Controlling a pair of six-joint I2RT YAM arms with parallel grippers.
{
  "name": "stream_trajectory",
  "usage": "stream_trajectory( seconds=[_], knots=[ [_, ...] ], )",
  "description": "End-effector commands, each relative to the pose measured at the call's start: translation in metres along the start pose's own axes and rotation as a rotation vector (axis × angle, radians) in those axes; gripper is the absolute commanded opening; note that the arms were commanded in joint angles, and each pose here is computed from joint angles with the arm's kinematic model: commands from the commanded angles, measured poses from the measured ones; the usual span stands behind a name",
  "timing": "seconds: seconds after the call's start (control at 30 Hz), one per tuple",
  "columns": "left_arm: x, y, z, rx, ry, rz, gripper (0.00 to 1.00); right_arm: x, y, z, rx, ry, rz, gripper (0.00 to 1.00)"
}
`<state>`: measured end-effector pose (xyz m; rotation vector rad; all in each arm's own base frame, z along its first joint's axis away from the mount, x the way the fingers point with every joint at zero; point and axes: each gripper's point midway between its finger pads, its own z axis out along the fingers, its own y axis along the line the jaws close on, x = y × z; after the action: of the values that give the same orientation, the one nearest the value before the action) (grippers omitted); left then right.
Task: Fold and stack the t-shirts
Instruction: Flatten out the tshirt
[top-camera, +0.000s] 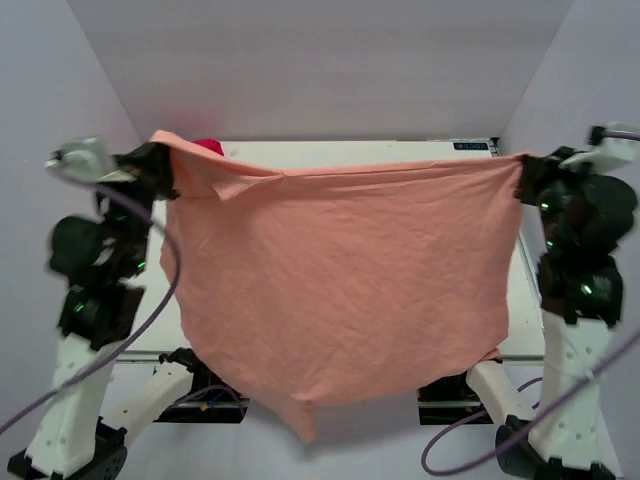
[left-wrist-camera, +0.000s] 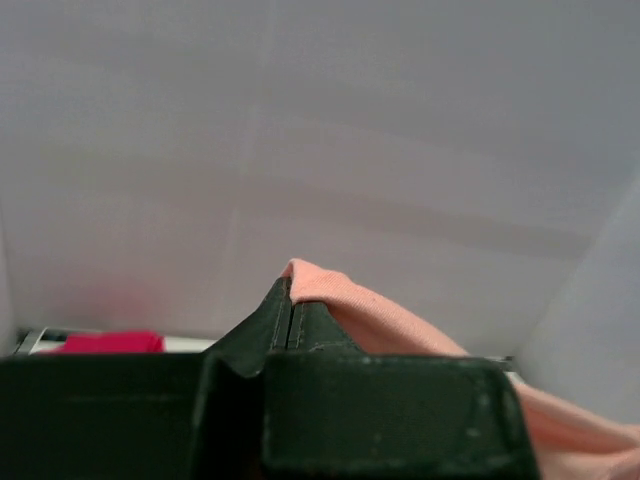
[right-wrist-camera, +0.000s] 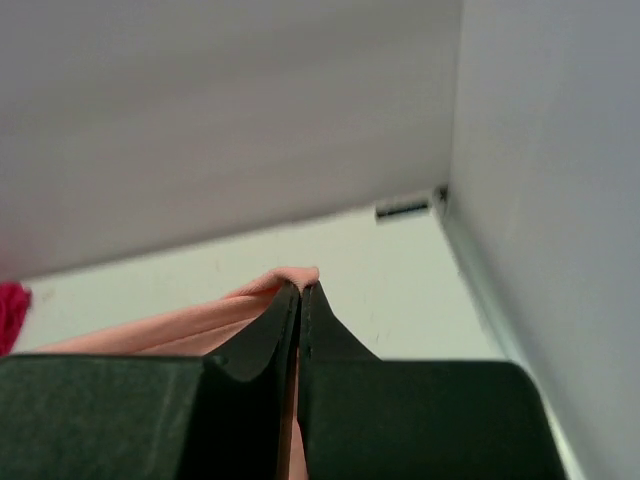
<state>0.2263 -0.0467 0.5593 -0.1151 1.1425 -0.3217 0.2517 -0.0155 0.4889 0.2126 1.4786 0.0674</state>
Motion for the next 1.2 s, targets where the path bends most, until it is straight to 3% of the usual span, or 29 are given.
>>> stream_trajectory(
  seconds=[0.0, 0.07, 0.1, 0.13, 0.3, 0.5, 0.87, 1.03, 1.13, 1.17],
  knots=[
    [0.087, 0.034, 0.027, -0.166, 0.123, 0.081, 0.00, 0.050, 0.007, 0.040, -0.068, 0.051, 0.043, 0.00],
    [0.117, 0.041, 0.035, -0.193, 0.160, 0.113, 0.00, 0.112, 0.008, 0.069, -0.113, 0.162, 0.060, 0.00],
    [0.158, 0.047, 0.040, -0.215, 0.245, 0.136, 0.00, 0.123, 0.008, 0.075, -0.120, 0.171, 0.064, 0.00],
    [0.176, 0.054, 0.042, -0.252, 0.281, 0.144, 0.00, 0.165, 0.005, 0.079, -0.131, 0.255, 0.074, 0.00],
    [0.283, 0.072, 0.043, -0.312, 0.458, 0.170, 0.00, 0.263, -0.003, 0.107, -0.147, 0.432, 0.088, 0.00],
    [0.352, 0.090, 0.048, -0.380, 0.592, 0.220, 0.00, 0.326, -0.009, 0.136, -0.140, 0.608, 0.102, 0.00],
    [0.396, 0.106, 0.069, -0.425, 0.657, 0.245, 0.00, 0.331, -0.003, 0.165, -0.170, 0.629, 0.123, 0.00],
    [0.384, 0.112, 0.079, -0.477, 0.640, 0.222, 0.00, 0.310, -0.003, 0.175, -0.152, 0.597, 0.117, 0.00],
    [0.360, 0.111, 0.073, -0.480, 0.590, 0.206, 0.00, 0.282, -0.001, 0.165, -0.150, 0.541, 0.094, 0.00],
    [0.329, 0.106, 0.075, -0.463, 0.514, 0.185, 0.00, 0.261, 0.000, 0.159, -0.149, 0.489, 0.081, 0.00]
  ],
)
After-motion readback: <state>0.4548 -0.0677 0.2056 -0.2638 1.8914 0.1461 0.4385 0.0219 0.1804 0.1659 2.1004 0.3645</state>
